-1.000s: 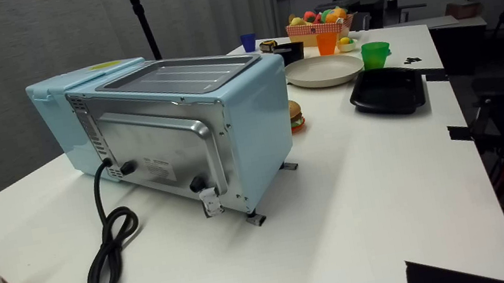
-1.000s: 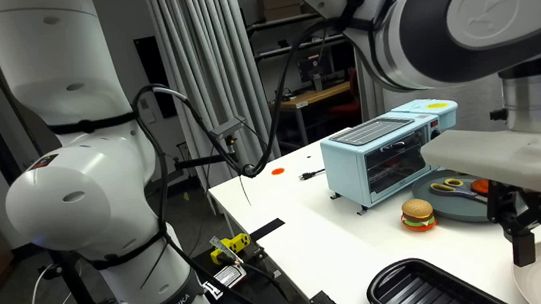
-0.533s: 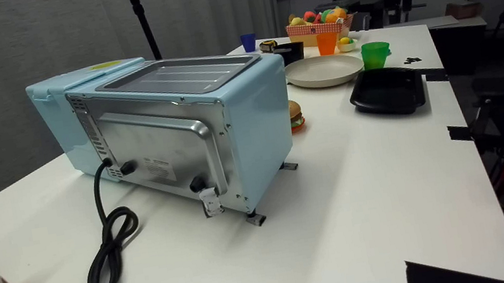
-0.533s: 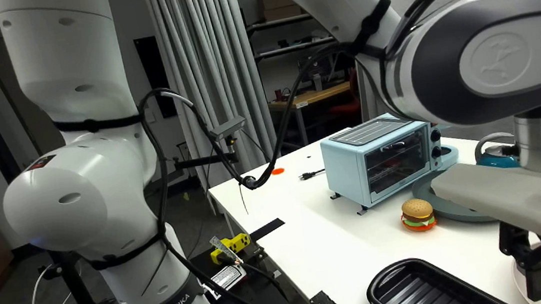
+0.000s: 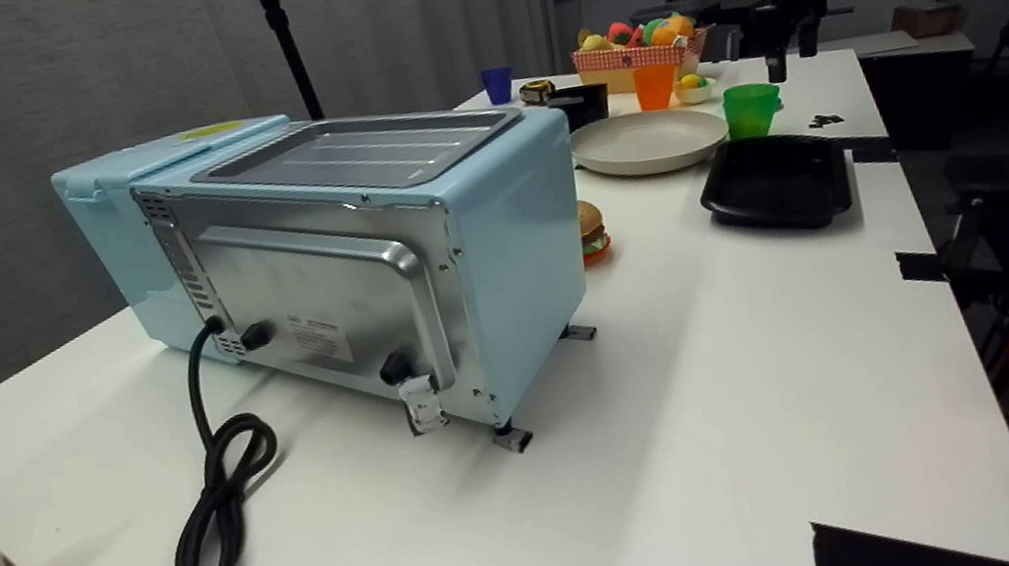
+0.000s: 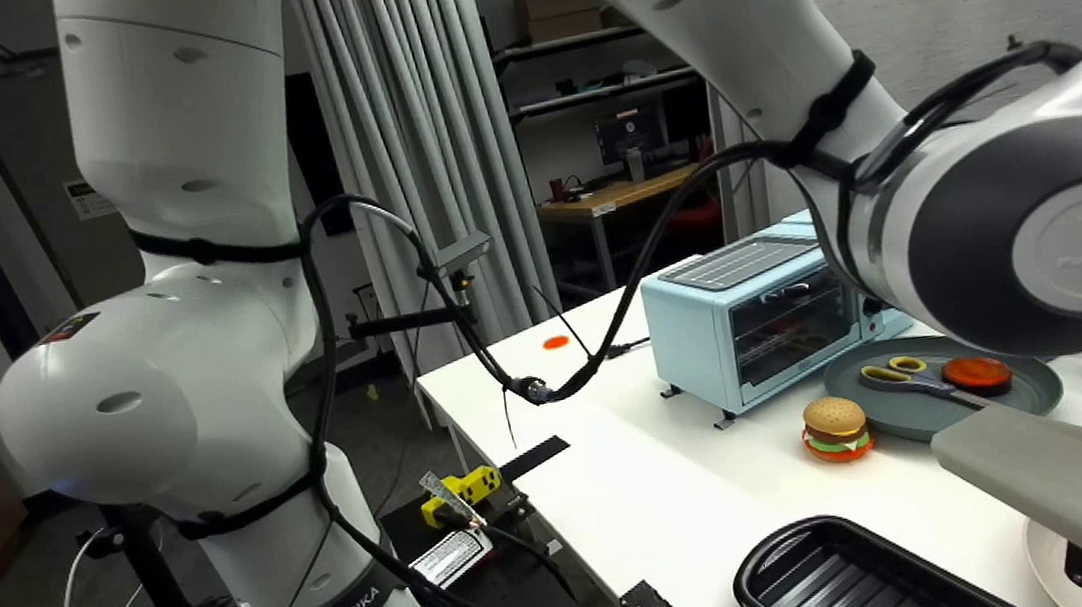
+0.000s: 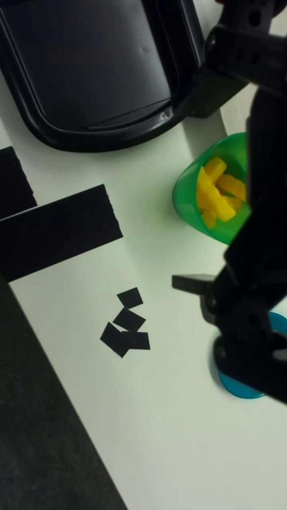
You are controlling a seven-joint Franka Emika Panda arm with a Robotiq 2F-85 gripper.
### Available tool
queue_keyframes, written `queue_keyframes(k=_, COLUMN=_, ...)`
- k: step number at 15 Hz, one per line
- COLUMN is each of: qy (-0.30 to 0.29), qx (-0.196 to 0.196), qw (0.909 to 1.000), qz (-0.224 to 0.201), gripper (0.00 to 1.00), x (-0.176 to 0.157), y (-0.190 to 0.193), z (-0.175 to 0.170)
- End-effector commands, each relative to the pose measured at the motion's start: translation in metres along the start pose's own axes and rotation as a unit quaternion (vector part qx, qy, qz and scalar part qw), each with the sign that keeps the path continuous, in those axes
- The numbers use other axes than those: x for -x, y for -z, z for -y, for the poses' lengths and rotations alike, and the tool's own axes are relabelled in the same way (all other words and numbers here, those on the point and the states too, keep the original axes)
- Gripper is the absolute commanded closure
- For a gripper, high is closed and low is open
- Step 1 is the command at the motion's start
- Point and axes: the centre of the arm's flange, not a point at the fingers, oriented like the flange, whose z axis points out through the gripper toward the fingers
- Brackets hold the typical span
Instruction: Pour the contents of the green cup onto the plate
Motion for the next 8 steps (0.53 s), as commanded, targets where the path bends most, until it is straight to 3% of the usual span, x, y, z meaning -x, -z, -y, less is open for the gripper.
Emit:
queue_keyframes(k=1, qy=-0.01, qx=-0.002, qw=1.0, qz=0.0, gripper=0.0, x=-0.03, y=-0.022, z=-0.009)
queue_keyframes(k=8, qy=0.003, qx=-0.009, qw=0.9998, qz=0.016, gripper=0.0, x=-0.045, y=-0.045, z=-0.003)
